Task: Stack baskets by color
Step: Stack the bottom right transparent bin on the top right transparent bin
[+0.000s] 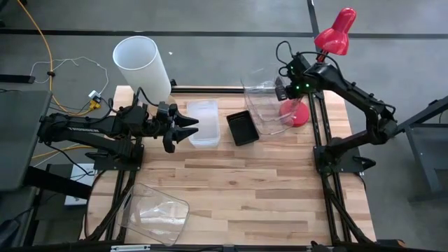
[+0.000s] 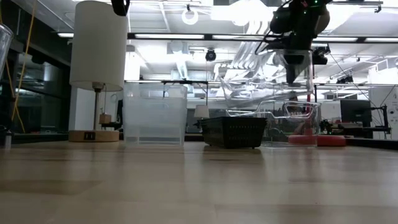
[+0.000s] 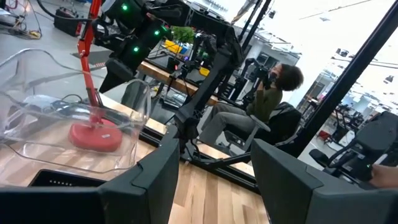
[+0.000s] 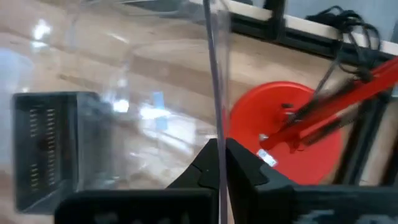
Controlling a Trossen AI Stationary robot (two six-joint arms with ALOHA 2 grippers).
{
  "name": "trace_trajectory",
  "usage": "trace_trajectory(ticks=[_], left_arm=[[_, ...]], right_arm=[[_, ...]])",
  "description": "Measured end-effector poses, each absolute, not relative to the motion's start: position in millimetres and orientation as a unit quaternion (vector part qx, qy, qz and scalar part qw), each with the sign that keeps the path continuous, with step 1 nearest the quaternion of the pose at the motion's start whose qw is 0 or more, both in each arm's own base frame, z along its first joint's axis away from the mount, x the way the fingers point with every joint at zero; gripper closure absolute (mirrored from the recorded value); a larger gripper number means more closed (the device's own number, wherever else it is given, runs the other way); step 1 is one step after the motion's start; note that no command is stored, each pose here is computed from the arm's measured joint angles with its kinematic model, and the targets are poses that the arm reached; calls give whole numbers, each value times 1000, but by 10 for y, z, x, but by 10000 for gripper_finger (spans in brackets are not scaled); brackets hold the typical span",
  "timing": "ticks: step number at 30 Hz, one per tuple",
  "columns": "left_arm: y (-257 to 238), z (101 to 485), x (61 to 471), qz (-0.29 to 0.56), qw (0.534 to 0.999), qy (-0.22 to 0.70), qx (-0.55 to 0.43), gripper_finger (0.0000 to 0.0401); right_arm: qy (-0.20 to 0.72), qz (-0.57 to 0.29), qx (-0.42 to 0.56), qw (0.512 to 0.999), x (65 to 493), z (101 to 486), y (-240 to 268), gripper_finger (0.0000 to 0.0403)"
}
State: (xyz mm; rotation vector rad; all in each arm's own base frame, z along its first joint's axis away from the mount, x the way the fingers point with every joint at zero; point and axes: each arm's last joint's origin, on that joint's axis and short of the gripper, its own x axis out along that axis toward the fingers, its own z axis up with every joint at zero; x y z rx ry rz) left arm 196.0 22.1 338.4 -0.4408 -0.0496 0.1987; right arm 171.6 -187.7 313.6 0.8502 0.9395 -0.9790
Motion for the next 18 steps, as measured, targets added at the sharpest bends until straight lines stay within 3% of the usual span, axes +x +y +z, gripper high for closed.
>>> trace_trajectory(ticks=[18], left_arm=[[223, 3384, 1959, 103, 971, -25, -214, 215]], right_arm=[[444, -456, 362, 681, 1838, 3013, -1917, 403]])
